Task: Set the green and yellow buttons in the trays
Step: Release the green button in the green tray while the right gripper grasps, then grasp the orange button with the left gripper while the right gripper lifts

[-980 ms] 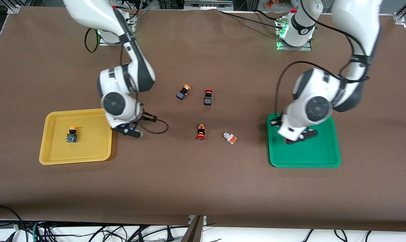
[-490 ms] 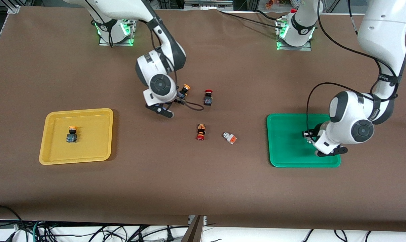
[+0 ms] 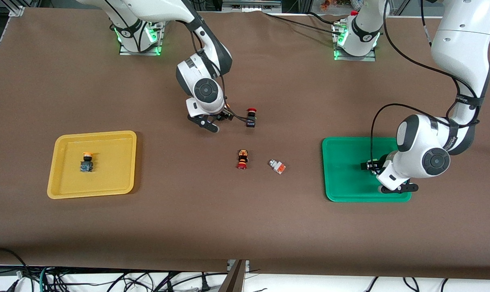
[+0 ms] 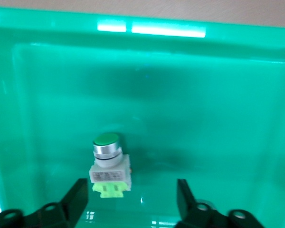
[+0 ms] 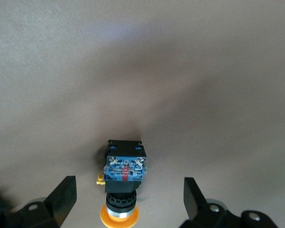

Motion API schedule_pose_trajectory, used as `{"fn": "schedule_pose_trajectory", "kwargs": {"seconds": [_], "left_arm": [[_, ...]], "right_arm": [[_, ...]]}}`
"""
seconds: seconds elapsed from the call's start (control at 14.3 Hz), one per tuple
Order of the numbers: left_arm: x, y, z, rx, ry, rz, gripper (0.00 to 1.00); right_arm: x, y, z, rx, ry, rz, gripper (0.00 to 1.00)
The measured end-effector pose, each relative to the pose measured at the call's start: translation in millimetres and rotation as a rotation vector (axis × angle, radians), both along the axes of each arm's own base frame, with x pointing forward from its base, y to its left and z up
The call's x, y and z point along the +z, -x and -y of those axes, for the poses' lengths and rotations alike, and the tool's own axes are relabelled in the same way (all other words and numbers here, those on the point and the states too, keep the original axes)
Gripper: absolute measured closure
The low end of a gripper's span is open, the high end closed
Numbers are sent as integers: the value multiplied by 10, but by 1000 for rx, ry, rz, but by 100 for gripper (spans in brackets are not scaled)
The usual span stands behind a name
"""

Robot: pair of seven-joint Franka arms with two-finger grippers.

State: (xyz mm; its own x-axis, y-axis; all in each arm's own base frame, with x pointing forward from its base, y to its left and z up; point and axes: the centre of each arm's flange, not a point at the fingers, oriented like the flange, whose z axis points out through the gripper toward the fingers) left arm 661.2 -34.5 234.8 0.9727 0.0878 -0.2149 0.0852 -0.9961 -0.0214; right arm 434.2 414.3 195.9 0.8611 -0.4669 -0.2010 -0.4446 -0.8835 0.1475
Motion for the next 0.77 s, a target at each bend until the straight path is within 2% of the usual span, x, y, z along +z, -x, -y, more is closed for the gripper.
{"fn": "schedule_pose_trajectory", "kwargs": {"seconds": [0.07,0.28,0.42,0.49,0.77], "left_arm": [[83,-30,117,27,0,-3,0],[238,-13,772,212,47,-28,0],[271,108,1458,303,25,-38,0],[260,192,1808,338,8,-42,0],[-4,372,2766,478,14,-39,0]], "right_arm": [[-28,32,-7,-5,1,4,0],[-123,55,4,-12,-6,24,0],[-210,58,0,-13,-10,36,3],[-250,65,-5,-12,-10,39,8],[-195,10,-38,-6,-25,58,52]]}}
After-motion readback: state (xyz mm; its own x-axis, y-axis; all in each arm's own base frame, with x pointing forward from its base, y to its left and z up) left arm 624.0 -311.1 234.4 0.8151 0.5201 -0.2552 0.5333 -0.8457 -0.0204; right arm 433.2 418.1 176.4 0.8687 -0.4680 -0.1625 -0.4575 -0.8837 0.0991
